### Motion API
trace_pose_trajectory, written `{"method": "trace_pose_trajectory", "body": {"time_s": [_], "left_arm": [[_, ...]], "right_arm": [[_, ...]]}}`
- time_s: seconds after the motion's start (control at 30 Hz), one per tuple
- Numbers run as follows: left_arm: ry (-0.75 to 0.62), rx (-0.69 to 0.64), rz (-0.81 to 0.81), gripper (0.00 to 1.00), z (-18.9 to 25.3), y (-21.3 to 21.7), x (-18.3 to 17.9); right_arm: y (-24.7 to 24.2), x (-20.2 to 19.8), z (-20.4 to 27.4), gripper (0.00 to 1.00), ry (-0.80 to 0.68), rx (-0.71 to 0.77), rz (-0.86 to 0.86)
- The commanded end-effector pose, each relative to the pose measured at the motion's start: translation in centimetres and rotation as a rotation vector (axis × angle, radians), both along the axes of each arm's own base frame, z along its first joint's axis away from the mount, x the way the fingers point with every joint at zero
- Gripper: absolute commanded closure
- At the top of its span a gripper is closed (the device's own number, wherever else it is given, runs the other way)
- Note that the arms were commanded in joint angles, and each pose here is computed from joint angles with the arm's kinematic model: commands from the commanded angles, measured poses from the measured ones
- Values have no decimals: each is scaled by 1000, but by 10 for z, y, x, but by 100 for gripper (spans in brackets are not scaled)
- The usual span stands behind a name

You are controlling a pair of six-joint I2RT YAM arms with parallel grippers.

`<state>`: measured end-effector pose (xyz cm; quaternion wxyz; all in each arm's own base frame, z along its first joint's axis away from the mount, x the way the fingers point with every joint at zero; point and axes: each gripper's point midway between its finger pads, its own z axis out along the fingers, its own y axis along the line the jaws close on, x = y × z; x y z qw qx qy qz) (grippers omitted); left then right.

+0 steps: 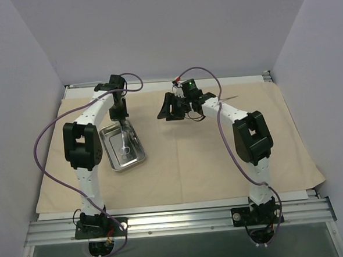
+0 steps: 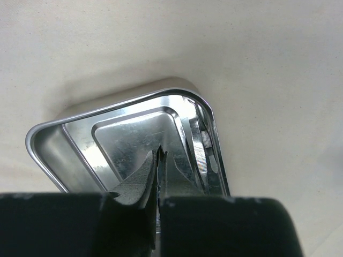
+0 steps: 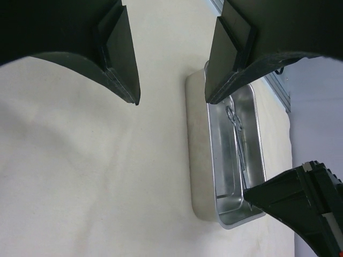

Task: Open and lay out the surgical kit
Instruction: Pick up the medical item from the container, then place the medical item in the surgical kit.

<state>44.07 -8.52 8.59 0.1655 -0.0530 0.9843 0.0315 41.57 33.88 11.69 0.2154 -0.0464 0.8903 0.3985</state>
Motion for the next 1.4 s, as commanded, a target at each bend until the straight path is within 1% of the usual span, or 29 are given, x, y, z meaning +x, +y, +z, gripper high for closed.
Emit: {"method": "trace_pose_trajectory", "body": {"time_s": [0.0, 0.1, 0.13, 0.27, 0.37, 0.47, 0.5, 0.53, 0.6, 0.7, 0.87, 1.07, 1.37], "left_arm": [[-49, -34, -24, 98, 24, -6, 0], [-53, -42, -31, 98, 31, -9, 0], [-59, -45, -32, 98, 34, -10, 1], [-64, -57, -34, 98, 43, -12, -1], [-64, -69, -35, 98, 49, -14, -3], [-62, -78, -38, 98, 51, -15, -5], [-61, -80, -37, 98, 52, -16, -6], [-61, -84, -37, 98, 53, -16, -7], [-56, -93, -39, 98, 54, -17, -9], [-40, -99, -39, 98, 55, -19, -12], [-32, -120, -35, 98, 62, -21, -18], [-38, -158, -34, 98, 71, -26, -21], [-33, -199, -35, 98, 75, -32, -27]], "right_arm": [[28, 2, 16, 48, -52, 87, 71], [49, -7, 20, 47, -79, 137, 135], [58, -8, 24, 46, -112, 161, 153], [78, -13, 29, 41, -135, 223, 193], [95, -20, 34, 40, -153, 254, 220], [108, -23, 33, 39, -160, 268, 216], [112, -20, 38, 39, -188, 291, 206], [114, -24, 35, 39, -166, 305, 193], [119, -21, 41, 40, -191, 343, 176], [125, -19, 37, 40, -176, 368, 143], [137, -26, 25, 40, -154, 375, 117], [147, -39, 11, 40, -130, 373, 133], [157, -51, 0, 44, -90, 382, 154]]}}
